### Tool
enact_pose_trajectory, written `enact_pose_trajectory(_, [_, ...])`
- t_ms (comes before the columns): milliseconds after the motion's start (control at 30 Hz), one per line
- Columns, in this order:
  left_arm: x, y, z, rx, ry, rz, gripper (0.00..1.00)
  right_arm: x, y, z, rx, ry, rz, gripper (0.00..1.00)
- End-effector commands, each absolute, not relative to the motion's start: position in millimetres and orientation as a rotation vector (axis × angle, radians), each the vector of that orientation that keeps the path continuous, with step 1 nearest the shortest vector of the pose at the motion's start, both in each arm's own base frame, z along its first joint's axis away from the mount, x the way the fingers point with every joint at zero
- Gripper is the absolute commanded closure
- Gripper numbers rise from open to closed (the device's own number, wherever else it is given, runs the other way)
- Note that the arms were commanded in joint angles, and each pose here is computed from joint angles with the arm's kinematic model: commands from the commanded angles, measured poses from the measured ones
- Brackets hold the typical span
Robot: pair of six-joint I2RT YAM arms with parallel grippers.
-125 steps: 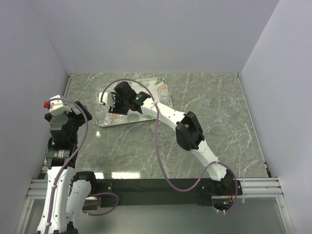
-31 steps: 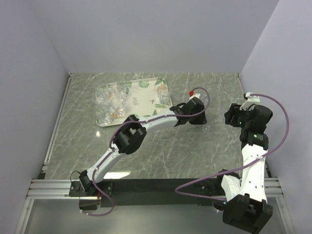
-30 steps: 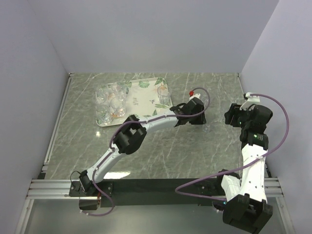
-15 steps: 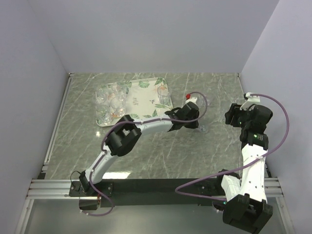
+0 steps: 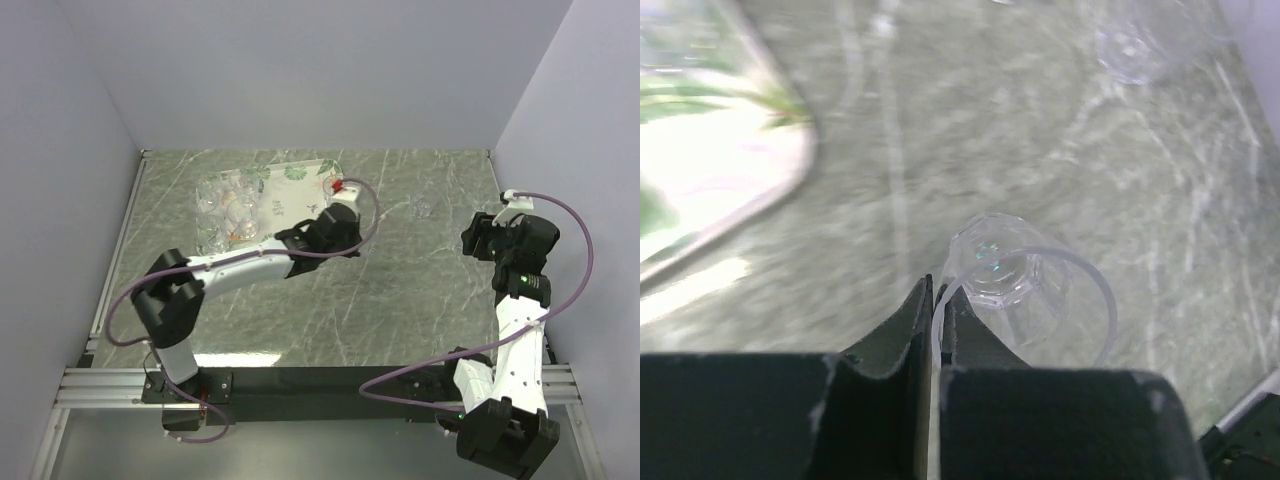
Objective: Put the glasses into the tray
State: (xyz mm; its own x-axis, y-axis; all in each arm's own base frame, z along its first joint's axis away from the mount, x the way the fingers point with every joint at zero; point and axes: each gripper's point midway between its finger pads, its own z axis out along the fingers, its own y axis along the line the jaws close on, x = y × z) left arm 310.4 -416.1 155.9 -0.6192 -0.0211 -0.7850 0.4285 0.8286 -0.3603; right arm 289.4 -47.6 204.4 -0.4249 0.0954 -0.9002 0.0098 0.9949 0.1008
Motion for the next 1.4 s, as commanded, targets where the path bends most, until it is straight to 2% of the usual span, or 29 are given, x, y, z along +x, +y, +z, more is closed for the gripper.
enact_pose_trajectory(0, [329,-366,167,0.237,2.103,-0.550,1.00,293,-50,213,0.052,1.972,0.080,0.39])
enact_pose_trajectory(167, [351,-306,177,0.120,2.096,-0.463,1.00,294,-50,212,0.054,1.977,0.084,0.39])
enact_pose_trajectory(367, [402,-231,165,-0.057,2.145,-0.340,1.00,293,-50,211,0.053,1.976,0.081,0.39])
enact_pose_trajectory(867, [503,-187,140,-0.140,2.246,-0.192,1.00,294,-51,209,0.059,1.984,0.086,0.40])
enact_pose_trajectory(1367, [547,-175,111,-0.151,2.318,-0.105,0.97,295,-53,207,0.065,1.990,0.078,0.40])
